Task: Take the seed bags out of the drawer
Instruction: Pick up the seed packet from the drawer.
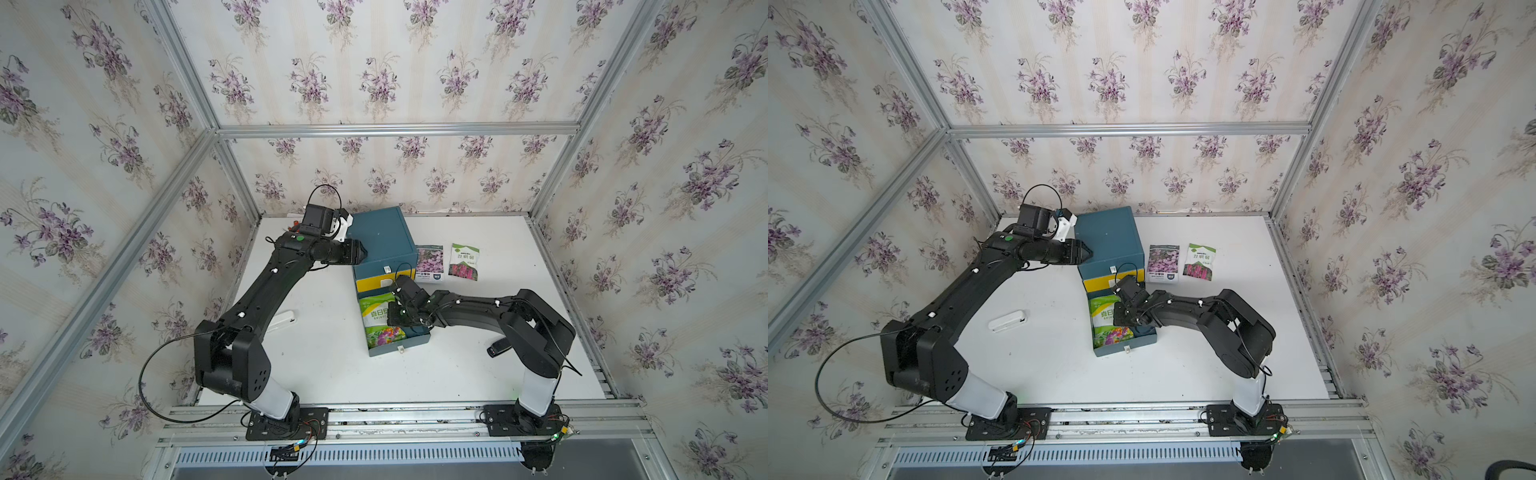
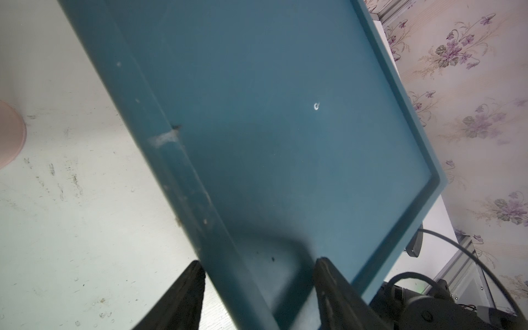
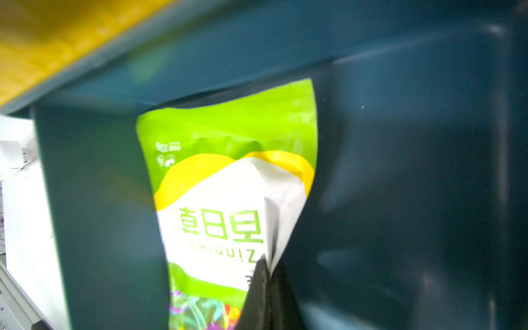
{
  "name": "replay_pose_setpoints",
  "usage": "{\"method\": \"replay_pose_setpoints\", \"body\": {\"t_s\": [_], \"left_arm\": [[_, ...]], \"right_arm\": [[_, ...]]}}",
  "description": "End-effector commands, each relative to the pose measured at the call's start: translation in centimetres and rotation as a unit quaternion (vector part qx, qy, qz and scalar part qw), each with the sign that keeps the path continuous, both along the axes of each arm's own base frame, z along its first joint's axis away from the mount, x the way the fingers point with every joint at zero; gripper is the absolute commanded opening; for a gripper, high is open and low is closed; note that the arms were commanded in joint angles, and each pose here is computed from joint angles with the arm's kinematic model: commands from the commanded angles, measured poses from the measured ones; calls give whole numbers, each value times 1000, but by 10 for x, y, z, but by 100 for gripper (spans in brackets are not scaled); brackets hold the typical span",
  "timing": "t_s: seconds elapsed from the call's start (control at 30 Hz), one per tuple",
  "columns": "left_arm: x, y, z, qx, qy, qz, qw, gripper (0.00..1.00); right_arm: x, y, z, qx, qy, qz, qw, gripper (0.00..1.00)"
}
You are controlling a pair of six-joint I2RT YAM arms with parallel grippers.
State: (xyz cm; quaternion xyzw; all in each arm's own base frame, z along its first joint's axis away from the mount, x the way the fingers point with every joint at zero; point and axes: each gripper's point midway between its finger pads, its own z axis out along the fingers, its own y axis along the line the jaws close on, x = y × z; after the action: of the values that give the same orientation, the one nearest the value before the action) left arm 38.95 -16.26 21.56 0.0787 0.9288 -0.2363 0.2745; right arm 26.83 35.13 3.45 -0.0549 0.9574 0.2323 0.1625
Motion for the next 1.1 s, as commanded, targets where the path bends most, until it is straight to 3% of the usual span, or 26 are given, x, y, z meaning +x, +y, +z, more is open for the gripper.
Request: {"method": "replay_pose_setpoints", "body": {"t_s": [0.0, 0.63, 1.07], "left_arm": [[-38, 24, -42, 74, 100, 6, 992, 64], [-37, 25, -42, 75, 99, 10, 992, 64], [-36, 25, -42, 74, 98, 11, 992, 64]], "right_arm": [[-2, -2, 9, 2, 0, -4, 1000, 0], [-12, -21, 52, 31, -2, -23, 999, 0], [-22, -65, 72, 33, -11, -66, 997, 0]]}}
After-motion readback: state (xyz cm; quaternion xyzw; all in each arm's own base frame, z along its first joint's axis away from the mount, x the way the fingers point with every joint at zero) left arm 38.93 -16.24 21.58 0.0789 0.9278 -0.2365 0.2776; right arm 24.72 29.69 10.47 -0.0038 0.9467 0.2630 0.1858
